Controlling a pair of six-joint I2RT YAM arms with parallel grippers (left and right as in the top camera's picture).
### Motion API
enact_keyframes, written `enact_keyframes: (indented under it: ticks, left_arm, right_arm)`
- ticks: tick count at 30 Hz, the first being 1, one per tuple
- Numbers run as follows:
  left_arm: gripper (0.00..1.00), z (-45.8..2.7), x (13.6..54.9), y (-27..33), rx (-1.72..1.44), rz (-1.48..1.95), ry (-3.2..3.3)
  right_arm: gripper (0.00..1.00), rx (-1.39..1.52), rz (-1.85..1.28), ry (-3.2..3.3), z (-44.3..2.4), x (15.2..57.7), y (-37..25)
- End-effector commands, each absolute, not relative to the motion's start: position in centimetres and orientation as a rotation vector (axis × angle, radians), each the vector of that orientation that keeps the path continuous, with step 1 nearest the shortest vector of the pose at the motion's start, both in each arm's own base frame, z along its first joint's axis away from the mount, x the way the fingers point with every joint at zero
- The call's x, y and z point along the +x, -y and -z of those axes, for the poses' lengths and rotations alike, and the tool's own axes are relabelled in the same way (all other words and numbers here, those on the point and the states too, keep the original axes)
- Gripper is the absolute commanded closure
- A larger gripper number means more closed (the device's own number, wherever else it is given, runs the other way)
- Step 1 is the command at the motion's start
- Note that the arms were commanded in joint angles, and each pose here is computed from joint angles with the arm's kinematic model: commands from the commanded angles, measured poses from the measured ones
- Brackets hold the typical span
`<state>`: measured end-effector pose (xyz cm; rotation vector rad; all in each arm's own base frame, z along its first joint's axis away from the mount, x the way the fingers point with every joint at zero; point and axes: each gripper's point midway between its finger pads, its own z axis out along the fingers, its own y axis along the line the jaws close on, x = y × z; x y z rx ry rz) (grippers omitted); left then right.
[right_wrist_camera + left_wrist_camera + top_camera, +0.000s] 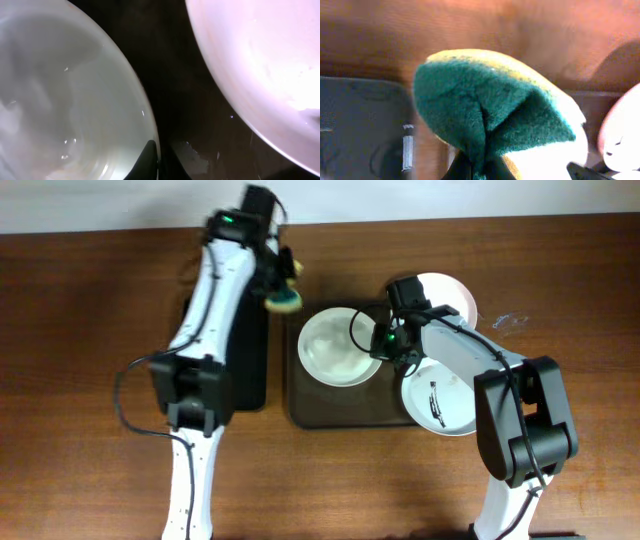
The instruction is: Clean dirty plates on tray and stack at the side
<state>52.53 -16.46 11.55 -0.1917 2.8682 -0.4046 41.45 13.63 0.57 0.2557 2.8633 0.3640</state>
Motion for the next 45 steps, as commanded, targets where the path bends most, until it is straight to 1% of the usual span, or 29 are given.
enact_keyframes:
  ticks: [1, 2, 5, 6, 7, 9, 11, 13, 15, 18, 19, 22, 23, 24, 25, 26, 27, 28, 29, 30, 32, 33, 36, 37, 39, 41, 43, 44, 45]
  left_arm:
    - [1.0, -18.1, 52.3, 14.7, -0.078, 0.385, -2.766]
    - [1.0, -19.5, 52.0, 13.8, -0.097, 0.384, -2.753]
    - [1.0, -21.4, 51.4, 9.9, -0.193, 0.366, -2.737]
    - [1.0, -21.3, 51.1, 8.4, -0.236, 0.355, -2.756]
    - [1.0, -21.1, 50.8, 7.7, -0.259, 0.347, -2.772]
    - [1.0, -20.9, 50.6, 7.0, -0.25, 0.32, -2.781]
    - [1.0, -20.9, 50.5, 7.0, -0.249, 0.307, -2.783]
    - [1.0, -20.9, 50.6, 7.2, -0.242, 0.308, -2.782]
    - [1.0, -20.8, 50.5, 7.0, -0.246, 0.292, -2.784]
    - [1.0, -20.8, 50.6, 6.9, -0.248, 0.283, -2.783]
    - [1.0, -20.8, 50.6, 6.9, -0.248, 0.283, -2.783]
    - [1.0, -20.8, 50.5, 6.9, -0.248, 0.283, -2.784]
    - [1.0, -20.8, 50.5, 7.0, -0.248, 0.283, -2.784]
    - [1.0, -20.8, 50.5, 7.1, -0.244, 0.283, -2.785]
    - [1.0, -20.8, 50.5, 7.5, -0.232, 0.285, -2.786]
    - [1.0, -20.8, 50.5, 7.6, -0.229, 0.285, -2.786]
    - [1.0, -20.8, 50.5, 7.6, -0.229, 0.285, -2.787]
    - [1.0, -20.8, 50.5, 7.6, -0.229, 0.285, -2.787]
    - [1.0, -20.8, 50.4, 7.6, -0.229, 0.285, -2.788]
    - [1.0, -20.8, 50.5, 7.6, -0.229, 0.285, -2.787]
    - [1.0, -20.8, 50.4, 7.9, -0.222, 0.287, -2.788]
    - [1.0, -20.8, 50.4, 8.1, -0.214, 0.288, -2.789]
    - [1.0, -20.8, 50.4, 8.5, -0.205, 0.291, -2.785]
    - [1.0, -20.9, 50.5, 8.5, -0.205, 0.291, -2.783]
    - [1.0, -20.9, 50.7, 8.5, -0.203, 0.293, -2.772]
    - [1.0, -21.0, 50.8, 8.6, -0.201, 0.294, -2.768]
    - [1.0, -21.0, 50.8, 8.6, -0.201, 0.294, -2.768]
    - [1.0, -21.0, 50.8, 8.6, -0.199, 0.295, -2.768]
    - [1.0, -21.0, 50.8, 8.7, -0.198, 0.295, -2.768]
  right_arm:
    - [0.96, 0.142, -0.366, -2.949, 1.6, 39.4, -14.0]
    - [0.96, 0.011, -0.468, -2.937, 0.3, 39.5, -15.4]
    - [0.96, -0.058, -0.445, -2.861, -5.7, 40.9, -15.3]
    - [0.96, -0.046, -0.343, -2.82, -8.6, 41.4, -14.2]
    - [0.96, -0.031, -0.223, -2.799, -9.9, 41.6, -12.9]
    - [0.96, -0.054, 0.153, -2.729, -12.3, 41.2, -10.9]
    - [0.96, -0.092, 0.433, -2.631, -14.3, 40.4, -11.0]
    - [0.96, -0.148, 0.759, -2.401, -17.9, 39.6, -12.2]
    - [0.96, -0.197, 0.9, -2.241, -20.2, 39.0, -13.6]
    - [0.96, -0.213, 1.116, -1.924, -25.4, 37.7, -15.6]
    - [0.96, -0.212, 1.128, -1.897, -25.8, 37.5, -15.8]
    - [0.96, -0.165, 1.008, -1.97, -24.5, 37.6, -16.2]
    - [0.96, -0.166, 0.876, -2.104, -22.7, 37.7, -16.3]
    - [0.96, -0.148, 0.776, -2.191, -22.0, 37.9, -16.0]
    - [0.96, -0.103, 0.573, -2.335, -21.0, 38.1, -15.3]
    - [0.96, -0.059, 0.372, -2.446, -20.9, 38.6, -13.8]
    - [0.96, -0.049, 0.277, -2.484, -21.0, 38.8, -13.2]
    - [0.96, -0.022, 0.069, -2.546, -21.3, 39.2, -11.8]
    - [0.96, 0.064, -0.123, -2.581, -21.6, 39.8, -8.8]
    - [0.96, 0.18, -0.241, -2.594, -21.5, 40.3, -5.4]
    - [0.96, 0.41, -0.24, -2.581, -21.1, 40.4, 1.3]
    - [0.96, 0.575, -0.197, -2.554, -20.7, 40.0, 6.2]
    - [0.96, 0.936, -0.087, -2.498, -17.4, 38.0, 17.7]
    - [0.96, 0.999, -0.064, -2.496, -16.2, 37.6, 19.6]
    - [0.96, 1.164, 0.035, -2.536, -11.9, 35.7, 24.0]
    - [0.96, 1.259, 0.041, -2.577, -8.3, 34.6, 25.8]
    - [0.96, 1.302, 0.033, -2.601, -6.1, 34.2, 26.5]
    - [0.91, 1.3, 0.033, -2.601, -5.9, 34.3, 26.6]
    - [0.74, 1.299, 0.03, -2.601, -6.0, 34.4, 26.5]
